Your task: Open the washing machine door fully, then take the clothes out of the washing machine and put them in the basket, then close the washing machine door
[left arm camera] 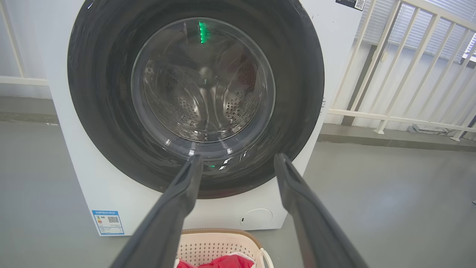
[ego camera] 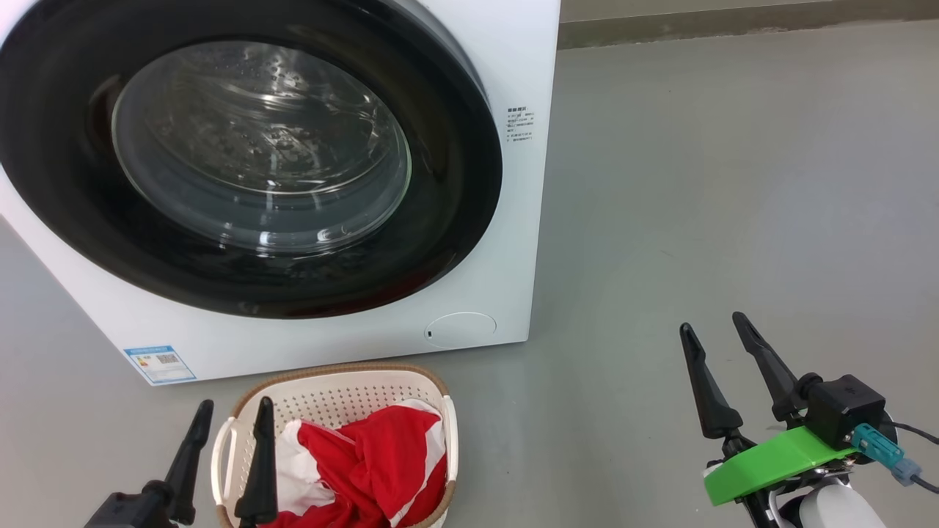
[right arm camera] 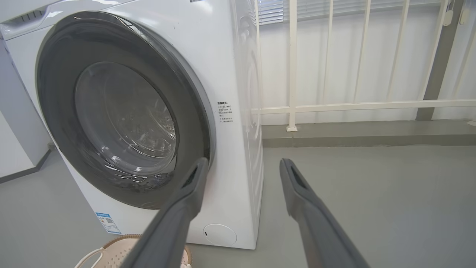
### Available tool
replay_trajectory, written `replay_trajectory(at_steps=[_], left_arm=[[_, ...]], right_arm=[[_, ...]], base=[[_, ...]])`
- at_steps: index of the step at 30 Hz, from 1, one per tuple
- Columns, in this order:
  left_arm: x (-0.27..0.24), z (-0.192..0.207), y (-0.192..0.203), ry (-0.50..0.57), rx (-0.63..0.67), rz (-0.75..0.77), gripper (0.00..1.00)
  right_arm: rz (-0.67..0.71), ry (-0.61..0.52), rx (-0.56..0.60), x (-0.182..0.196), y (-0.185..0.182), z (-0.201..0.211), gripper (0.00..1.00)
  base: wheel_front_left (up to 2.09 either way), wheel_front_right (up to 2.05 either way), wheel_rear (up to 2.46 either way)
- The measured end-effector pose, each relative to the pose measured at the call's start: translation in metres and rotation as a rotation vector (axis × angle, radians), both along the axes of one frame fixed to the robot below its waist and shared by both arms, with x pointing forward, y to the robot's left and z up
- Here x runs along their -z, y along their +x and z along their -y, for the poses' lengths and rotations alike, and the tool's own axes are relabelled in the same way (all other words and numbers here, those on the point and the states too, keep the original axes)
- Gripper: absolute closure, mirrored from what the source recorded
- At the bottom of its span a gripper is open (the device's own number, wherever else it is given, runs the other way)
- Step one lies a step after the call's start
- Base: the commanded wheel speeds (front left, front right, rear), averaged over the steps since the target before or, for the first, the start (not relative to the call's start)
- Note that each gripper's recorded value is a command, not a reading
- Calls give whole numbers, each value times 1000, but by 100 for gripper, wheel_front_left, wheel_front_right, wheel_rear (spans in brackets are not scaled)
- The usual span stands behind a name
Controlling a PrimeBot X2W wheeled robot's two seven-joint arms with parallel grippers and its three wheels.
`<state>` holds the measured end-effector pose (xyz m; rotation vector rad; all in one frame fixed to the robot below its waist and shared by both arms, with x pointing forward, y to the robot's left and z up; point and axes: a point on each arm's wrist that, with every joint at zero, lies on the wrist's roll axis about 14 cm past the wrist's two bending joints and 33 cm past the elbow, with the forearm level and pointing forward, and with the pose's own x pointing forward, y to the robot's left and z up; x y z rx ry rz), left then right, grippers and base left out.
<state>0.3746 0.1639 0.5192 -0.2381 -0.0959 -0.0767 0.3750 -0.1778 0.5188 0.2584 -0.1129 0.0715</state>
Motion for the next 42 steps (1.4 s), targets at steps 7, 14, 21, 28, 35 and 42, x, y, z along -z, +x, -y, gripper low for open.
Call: replay_trajectory(at_steps=[7,14,21,28,35,42], left_arm=[[1,0,0,2,-5,-3,0],[1,0,1,7,-1,-5,0],[3,1,1,-5,4,-11,100],[32,3,-8,-38,-2,-107,100],[34,0,-8,-108,-15,-128,100],[39,-2,-9,-179,-27,-154,100]], right_arm=[[-4,-9,0,1,0,-1,0],[-9,-6,3,3,0,-1,0],[-15,-5,4,5,0,-1,100],[-127,24,3,40,-14,-5,100],[-140,98,19,41,-13,-1,100],[-154,175,36,42,-12,3,100]], base=[[0,0,0],[0,0,0],[0,0,0],[0,0,0],[0,0,0],[0,0,0]])
